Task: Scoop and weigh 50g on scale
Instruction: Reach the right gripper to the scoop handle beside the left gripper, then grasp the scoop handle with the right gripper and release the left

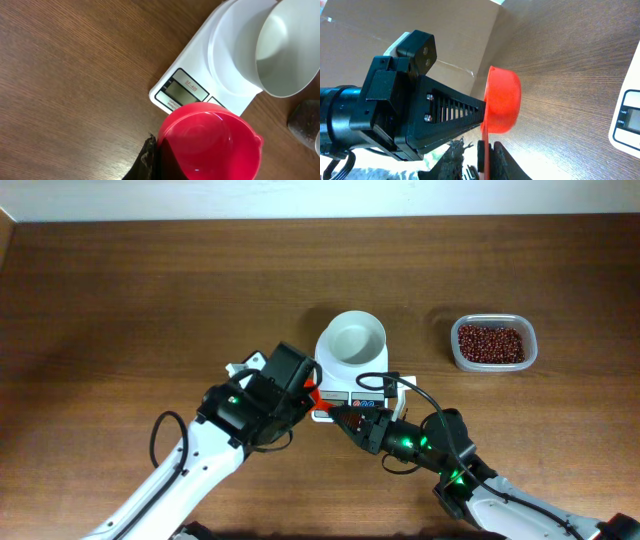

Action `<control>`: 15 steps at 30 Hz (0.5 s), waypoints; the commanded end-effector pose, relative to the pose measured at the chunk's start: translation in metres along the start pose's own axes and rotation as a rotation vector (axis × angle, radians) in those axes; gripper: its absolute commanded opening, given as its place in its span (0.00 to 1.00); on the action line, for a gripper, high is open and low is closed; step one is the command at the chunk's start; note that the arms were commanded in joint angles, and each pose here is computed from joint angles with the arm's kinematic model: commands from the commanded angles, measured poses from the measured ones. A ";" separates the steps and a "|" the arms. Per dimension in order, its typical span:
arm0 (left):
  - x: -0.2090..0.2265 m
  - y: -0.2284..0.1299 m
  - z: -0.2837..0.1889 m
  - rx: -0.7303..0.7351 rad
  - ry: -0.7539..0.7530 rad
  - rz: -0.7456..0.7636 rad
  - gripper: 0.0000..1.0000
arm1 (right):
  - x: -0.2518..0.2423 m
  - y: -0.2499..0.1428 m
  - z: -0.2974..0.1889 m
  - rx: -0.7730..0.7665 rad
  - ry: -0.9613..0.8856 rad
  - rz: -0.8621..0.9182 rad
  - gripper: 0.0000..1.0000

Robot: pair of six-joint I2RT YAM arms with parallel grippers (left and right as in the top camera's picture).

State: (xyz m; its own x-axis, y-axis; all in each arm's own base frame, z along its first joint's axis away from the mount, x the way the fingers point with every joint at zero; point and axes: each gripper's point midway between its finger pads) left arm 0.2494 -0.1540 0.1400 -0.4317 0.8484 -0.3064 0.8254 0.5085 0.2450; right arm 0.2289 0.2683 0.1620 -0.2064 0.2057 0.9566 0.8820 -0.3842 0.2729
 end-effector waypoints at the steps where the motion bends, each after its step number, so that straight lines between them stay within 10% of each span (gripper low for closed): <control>1: -0.007 -0.003 -0.004 -0.006 -0.012 0.034 0.00 | 0.006 -0.003 0.002 0.018 0.019 -0.011 0.20; 10: -0.007 -0.003 -0.004 -0.005 -0.012 0.034 0.00 | 0.006 -0.004 0.002 0.022 0.020 -0.011 0.04; 14: -0.007 -0.003 -0.004 -0.005 -0.012 0.034 0.75 | -0.008 -0.008 0.001 0.038 -0.033 0.018 0.04; 15: -0.007 -0.003 -0.004 -0.005 -0.012 0.034 0.81 | -0.019 -0.011 0.000 0.051 -0.079 0.016 0.04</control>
State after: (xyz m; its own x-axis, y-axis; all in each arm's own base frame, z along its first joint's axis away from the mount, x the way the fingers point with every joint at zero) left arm 0.2464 -0.1585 0.1400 -0.4068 0.8619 -0.3029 0.8394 0.4835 0.2484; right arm 0.2268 0.2682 0.1522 -0.1705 0.2276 0.9587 0.8949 -0.3714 0.2473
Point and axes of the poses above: each gripper's point midway between its finger pads, its own z axis out along the fingers, its own x axis along the line the jaws close on, y = z × x, and after that the axes turned 8 degrees about z, right-handed
